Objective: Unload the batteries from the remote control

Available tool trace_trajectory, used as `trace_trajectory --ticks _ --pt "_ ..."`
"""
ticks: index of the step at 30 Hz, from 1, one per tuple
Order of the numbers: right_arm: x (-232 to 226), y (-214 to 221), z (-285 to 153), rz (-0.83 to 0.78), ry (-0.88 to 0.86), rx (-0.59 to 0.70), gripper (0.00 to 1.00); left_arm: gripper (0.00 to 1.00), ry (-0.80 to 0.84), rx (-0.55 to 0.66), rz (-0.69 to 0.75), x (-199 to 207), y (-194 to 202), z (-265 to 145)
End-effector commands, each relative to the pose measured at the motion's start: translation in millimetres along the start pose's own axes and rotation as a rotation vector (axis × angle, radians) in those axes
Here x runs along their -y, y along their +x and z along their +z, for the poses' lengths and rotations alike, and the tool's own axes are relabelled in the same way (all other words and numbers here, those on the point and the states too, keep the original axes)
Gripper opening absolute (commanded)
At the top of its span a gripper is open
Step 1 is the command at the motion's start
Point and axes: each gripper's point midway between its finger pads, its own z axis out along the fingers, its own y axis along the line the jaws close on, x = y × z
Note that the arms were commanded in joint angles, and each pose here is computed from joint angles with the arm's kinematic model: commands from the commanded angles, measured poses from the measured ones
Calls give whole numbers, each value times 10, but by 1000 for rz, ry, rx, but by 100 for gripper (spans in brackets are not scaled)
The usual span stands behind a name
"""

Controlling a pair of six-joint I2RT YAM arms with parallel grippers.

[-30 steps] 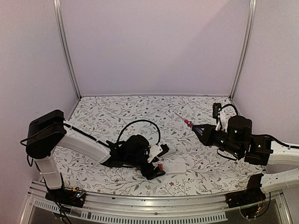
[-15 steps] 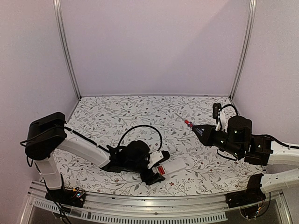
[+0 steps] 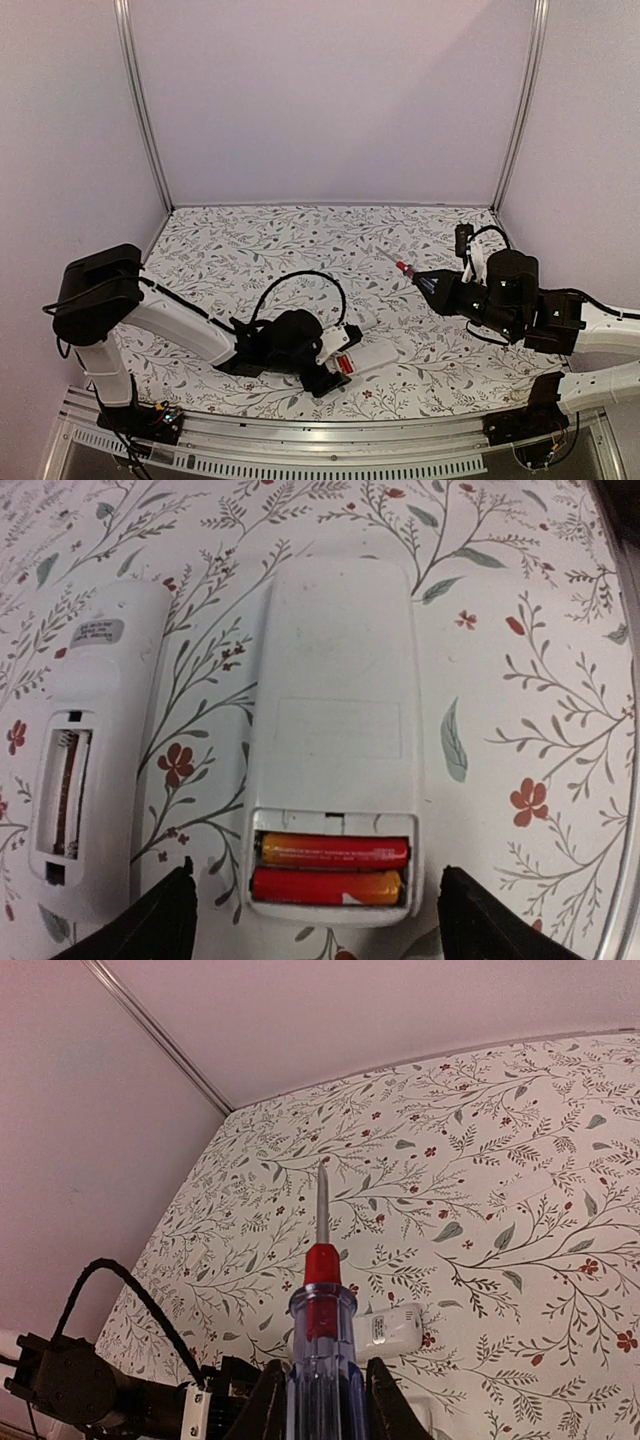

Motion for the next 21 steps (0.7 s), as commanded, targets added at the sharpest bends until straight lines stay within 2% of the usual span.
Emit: trace_trajectory --ticks 1,10,21 --pt "154 104 -71 3 44 -37 0 83 22 -30 43 97 191 13" --pt "162 217 -153 3 19 -93 0 76 34 -20 102 123 185 81" --pt "121 950 -246 -56 -69 -434 0 53 21 -35 131 102 277 91"
